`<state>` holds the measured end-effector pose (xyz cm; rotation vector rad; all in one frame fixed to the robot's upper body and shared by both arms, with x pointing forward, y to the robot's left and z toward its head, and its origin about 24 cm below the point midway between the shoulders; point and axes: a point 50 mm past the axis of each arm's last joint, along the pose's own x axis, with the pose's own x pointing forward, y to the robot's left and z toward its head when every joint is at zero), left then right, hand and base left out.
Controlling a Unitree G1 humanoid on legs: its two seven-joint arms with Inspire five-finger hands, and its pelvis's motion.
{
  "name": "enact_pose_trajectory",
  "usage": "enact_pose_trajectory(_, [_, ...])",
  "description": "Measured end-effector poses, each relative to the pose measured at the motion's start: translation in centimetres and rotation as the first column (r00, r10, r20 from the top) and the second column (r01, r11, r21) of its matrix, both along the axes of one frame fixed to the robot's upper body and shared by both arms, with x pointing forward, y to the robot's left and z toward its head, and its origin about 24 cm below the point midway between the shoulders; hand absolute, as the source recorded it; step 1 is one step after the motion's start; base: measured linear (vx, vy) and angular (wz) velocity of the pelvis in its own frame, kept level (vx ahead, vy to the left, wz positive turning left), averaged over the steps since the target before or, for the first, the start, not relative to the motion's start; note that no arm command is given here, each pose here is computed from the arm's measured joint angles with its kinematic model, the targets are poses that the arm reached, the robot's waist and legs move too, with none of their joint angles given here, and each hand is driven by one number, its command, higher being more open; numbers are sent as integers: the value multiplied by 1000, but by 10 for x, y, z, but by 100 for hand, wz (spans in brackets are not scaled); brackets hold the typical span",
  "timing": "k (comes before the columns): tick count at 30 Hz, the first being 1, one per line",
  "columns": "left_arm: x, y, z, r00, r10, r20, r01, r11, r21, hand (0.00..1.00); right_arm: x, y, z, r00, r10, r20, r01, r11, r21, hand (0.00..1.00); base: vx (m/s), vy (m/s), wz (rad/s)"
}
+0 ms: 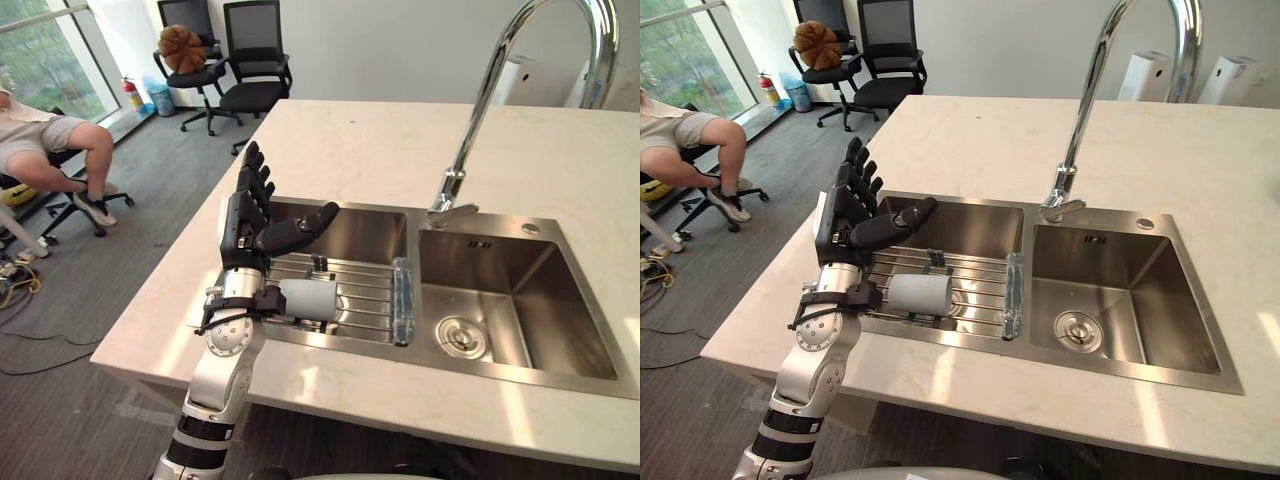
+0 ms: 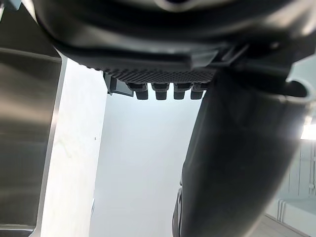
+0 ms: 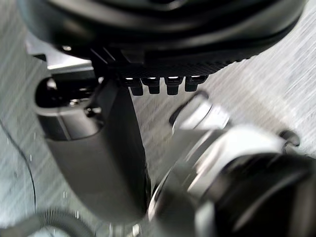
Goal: Walk over to the sink, pick up the cup, carry it to the dishwasher, place the cup inside the dishwasher, then close the dishwasher door
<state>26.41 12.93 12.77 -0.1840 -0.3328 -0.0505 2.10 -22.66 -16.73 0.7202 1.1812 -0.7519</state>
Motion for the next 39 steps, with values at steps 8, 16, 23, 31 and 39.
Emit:
enact_pose_trajectory(8, [-8,5,-13,999,-28,-45,30,998,50,100,11,7,-1,1000,13,-17,-13,1000,7,100,27,89,2])
enact_pose_trajectory(16, [-8,11,-49,981,-24,-191,75,961,266,100,14,4,0,993,91,-80,-91,996,12,100,8,2,-5])
enact_pose_trajectory(23, [-8,38,-69,971,22,-237,143,744,652,100,5,4,-1,995,87,-57,-86,996,17,100,-13,-6,-11])
enact_pose_trajectory(31, [-8,59,-54,976,-60,-207,196,645,738,100,-6,4,-3,999,23,-43,-22,999,24,100,-14,0,-2])
enact_pose_trajectory(39, [-11,63,-42,954,-192,-230,299,592,748,100,-9,0,-2,999,-20,-43,21,1000,15,100,-27,-1,-1])
